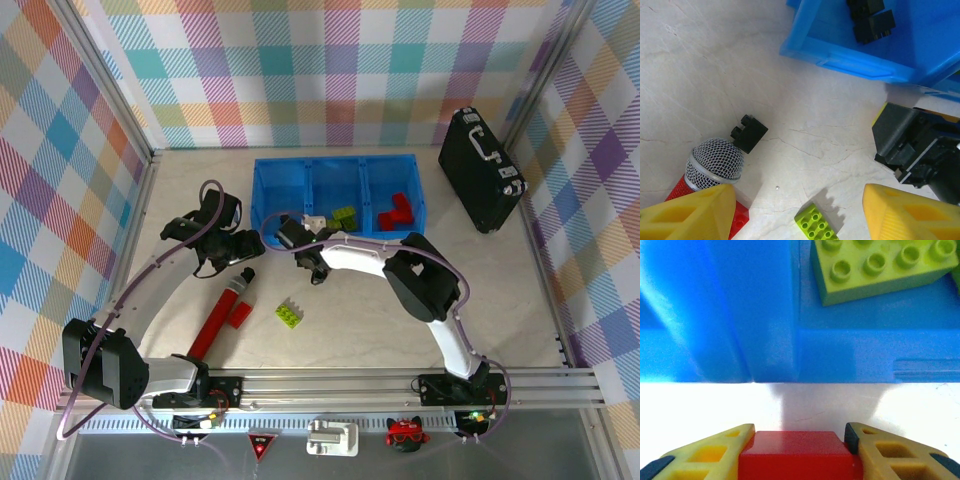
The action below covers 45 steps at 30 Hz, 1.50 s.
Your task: Sort the legos into containers by color
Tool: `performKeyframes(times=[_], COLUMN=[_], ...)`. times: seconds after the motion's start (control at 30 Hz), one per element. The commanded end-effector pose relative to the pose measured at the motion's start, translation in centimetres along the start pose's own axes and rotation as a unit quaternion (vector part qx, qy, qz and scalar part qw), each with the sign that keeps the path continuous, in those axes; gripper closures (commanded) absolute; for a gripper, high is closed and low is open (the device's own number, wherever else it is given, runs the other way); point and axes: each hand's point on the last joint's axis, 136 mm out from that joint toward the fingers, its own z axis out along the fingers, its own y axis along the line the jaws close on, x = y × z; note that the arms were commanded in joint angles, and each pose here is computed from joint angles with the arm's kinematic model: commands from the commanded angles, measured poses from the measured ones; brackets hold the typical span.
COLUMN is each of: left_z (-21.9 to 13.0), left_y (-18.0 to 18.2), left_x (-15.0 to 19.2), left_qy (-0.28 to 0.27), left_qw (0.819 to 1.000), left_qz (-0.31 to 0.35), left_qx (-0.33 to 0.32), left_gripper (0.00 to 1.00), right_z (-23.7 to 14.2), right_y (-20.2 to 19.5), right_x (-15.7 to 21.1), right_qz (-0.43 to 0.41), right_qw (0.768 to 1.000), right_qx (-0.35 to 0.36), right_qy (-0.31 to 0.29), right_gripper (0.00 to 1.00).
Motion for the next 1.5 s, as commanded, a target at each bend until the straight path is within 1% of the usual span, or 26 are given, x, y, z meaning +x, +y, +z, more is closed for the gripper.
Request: performKeyframes(times=[0.0, 0.2, 0.33, 0.5, 0.63, 0.8, 0.97, 1.07, 1.2, 1.37, 1.47], left_z=[-0.9, -0.6, -0.5, -0.1, 0.2, 0.2, 0.2, 0.2, 0.2, -0.1, -0.3], left_y=[-0.9, -1.2, -1.3, -1.5, -1.8, -1.9, -1.9, -1.8, -1.5, -1.3, -1.3], left_x=[-0.6, -0.9, -1.0, -0.7, -0.6, -0.6, -0.6, -0.5, -0.2, 0.1, 0.3], left_qy=[-0.010, -0.010, -0.010, -0.005, -0.002, -0.003, -0.003, -0.004, 0.002, 0.001, 0.002], left_qw=[1.000, 1.000, 1.000, 1.000, 1.000, 1.000, 1.000, 1.000, 1.000, 1.000, 1.000], left_qz=[0.009, 0.009, 0.009, 0.012, 0.016, 0.019, 0.021, 0.021, 0.023, 0.025, 0.025], left_qx=[0.014, 0.017, 0.018, 0.018, 0.018, 0.017, 0.015, 0.010, 0.004, 0.001, 0.000], left_gripper=[0.32, 0.32, 0.32, 0.32, 0.32, 0.32, 0.32, 0.32, 0.32, 0.32, 0.32], right_z=[-3.3, -6.7, -9.0, -10.7, -11.2, -11.1, -9.5, -7.9, -5.3, -1.8, 0.3], right_y=[0.5, -0.2, -1.6, -3.8, -6.6, -11.0, -15.3, -16.7, -17.7, -19.1, -19.8], right_x=[-1.8, -3.2, -4.3, -6.0, -7.7, -9.9, -11.8, -12.8, -14.0, -15.9, -16.3], right_qz=[-0.009, -0.018, -0.029, -0.027, -0.019, 0.022, 0.070, 0.087, 0.107, 0.122, 0.132], right_qw=[1.000, 0.998, 0.998, 0.997, 0.998, 0.998, 0.996, 0.994, 0.991, 0.990, 0.989], right_qx=[-0.026, -0.046, -0.047, -0.064, -0.056, -0.050, -0.052, -0.061, -0.073, -0.063, -0.056], right_qy=[-0.015, -0.031, -0.043, -0.037, -0.035, -0.034, -0.016, 0.003, 0.023, 0.036, 0.045], right_gripper=[0.56, 0.56, 0.56, 0.55, 0.55, 0.55, 0.55, 0.55, 0.55, 0.55, 0.55])
